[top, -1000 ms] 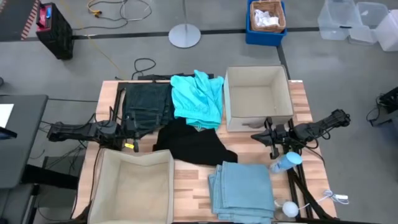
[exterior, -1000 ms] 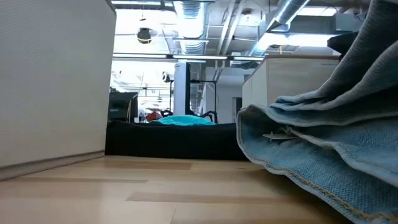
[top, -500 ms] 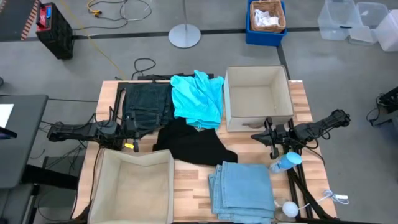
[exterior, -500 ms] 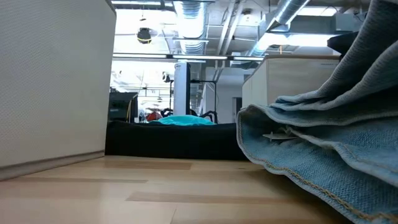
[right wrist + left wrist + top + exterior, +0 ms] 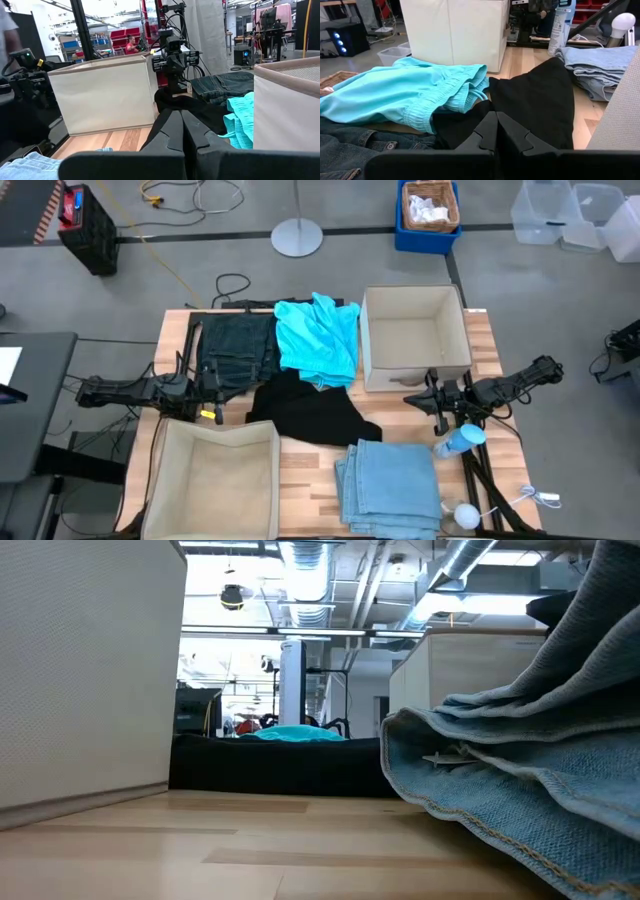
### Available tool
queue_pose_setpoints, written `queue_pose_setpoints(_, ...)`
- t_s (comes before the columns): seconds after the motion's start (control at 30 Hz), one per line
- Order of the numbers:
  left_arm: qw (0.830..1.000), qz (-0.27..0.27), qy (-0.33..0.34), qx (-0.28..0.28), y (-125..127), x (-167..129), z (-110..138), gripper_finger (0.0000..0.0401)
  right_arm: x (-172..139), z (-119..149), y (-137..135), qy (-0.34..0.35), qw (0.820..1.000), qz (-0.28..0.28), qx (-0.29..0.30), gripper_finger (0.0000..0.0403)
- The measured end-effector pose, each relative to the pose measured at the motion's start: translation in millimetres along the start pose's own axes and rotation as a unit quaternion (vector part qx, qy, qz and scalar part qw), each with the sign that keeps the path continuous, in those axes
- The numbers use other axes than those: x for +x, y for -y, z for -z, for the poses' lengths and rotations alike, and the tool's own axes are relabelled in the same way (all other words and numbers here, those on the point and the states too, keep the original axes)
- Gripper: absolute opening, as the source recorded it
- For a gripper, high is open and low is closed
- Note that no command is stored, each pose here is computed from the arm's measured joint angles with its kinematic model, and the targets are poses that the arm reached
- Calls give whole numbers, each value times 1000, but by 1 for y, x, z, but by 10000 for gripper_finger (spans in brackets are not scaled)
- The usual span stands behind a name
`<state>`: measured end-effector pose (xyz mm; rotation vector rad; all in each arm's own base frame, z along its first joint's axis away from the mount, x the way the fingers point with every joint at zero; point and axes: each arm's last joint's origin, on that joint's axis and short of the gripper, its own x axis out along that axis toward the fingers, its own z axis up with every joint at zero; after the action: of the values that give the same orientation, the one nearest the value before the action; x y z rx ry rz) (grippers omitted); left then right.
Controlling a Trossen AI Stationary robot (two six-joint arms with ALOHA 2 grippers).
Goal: Sort clothes
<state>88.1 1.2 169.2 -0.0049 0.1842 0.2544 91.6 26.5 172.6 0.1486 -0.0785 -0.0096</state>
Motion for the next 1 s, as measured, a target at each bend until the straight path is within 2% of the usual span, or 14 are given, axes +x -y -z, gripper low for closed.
queue_pose_setpoints(0.2,1000,1,25,-12,0,0,-5,0,0,0,0,0,1000,0,-1,6)
queue_pose_setpoints(0.33,991,9,117,-71,0,-1,-21,0,0,0,0,0,1000,0,-3,6)
queue_pose_setpoints(0.4,979,18,176,-98,0,-5,-33,0,0,-1,0,4,999,2,-31,6)
queue_pose_setpoints(0.47,965,28,228,-127,-1,-10,-44,0,0,-6,0,31,999,4,-30,6)
queue_pose_setpoints(0.63,930,75,298,-200,-1,-16,-58,0,-3,-33,4,151,988,23,-8,6)
queue_pose_setpoints(0.77,910,105,316,-249,0,-16,-64,0,-11,-63,6,233,972,37,19,6)
queue_pose_setpoints(0.83,906,107,322,-254,0,-15,-66,0,-13,-77,6,248,968,41,23,6)
queue_pose_setpoints(1.0,883,116,364,-272,1,-14,-78,0,-10,-120,-1,261,963,34,48,6)
